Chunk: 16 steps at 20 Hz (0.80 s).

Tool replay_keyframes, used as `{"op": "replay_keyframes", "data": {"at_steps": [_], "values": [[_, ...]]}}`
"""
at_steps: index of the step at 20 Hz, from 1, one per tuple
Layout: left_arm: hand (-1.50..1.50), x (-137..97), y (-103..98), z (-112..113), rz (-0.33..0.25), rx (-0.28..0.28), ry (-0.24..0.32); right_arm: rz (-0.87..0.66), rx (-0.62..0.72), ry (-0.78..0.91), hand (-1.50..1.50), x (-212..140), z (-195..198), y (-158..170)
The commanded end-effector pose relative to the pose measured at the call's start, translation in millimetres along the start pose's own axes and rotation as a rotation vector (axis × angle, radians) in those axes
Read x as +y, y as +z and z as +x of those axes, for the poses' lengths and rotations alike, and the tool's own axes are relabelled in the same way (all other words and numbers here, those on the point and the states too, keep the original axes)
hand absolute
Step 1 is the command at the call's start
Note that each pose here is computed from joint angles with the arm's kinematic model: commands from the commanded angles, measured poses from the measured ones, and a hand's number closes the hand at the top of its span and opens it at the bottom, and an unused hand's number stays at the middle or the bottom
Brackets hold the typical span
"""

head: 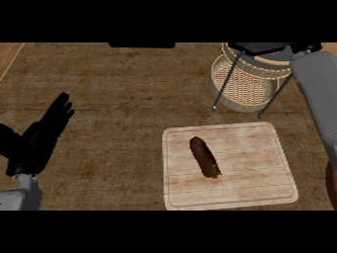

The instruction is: Pick the can from the cutting board and place it in the tiered basket

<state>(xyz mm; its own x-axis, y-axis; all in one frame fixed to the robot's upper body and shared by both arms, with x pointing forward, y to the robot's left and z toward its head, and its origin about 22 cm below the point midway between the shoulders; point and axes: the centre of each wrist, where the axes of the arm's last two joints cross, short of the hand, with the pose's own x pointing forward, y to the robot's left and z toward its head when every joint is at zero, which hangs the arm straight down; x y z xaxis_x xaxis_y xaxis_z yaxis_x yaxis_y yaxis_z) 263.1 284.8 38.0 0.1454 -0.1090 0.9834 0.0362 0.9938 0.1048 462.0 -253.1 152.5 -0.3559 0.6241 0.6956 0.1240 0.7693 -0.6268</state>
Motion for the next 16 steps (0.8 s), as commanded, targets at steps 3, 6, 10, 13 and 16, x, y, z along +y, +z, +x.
{"op": "replay_keyframes", "data": {"at_steps": [3,6,10,13,16], "values": [[0.0,9,-6,12,-0.005,0.005,-0.006,-0.071,0.082,-0.256,-1.5,-3,9,-9],[0.0,-14,9,-5,-0.002,0.0,0.001,-0.14,0.088,-0.369,-1.5,-29,-3,-6],[0.0,1,-3,4,0.007,-0.009,0.006,-0.222,0.135,-0.515,-1.5,-51,-10,-6],[0.0,0,0,-6,-0.01,-0.012,-0.003,-0.325,0.155,-0.533,-1.5,-91,-28,5],[0.0,4,6,14,-0.021,-0.008,-0.02,-0.417,0.161,-0.533,-1.5,-137,-33,15]]}}
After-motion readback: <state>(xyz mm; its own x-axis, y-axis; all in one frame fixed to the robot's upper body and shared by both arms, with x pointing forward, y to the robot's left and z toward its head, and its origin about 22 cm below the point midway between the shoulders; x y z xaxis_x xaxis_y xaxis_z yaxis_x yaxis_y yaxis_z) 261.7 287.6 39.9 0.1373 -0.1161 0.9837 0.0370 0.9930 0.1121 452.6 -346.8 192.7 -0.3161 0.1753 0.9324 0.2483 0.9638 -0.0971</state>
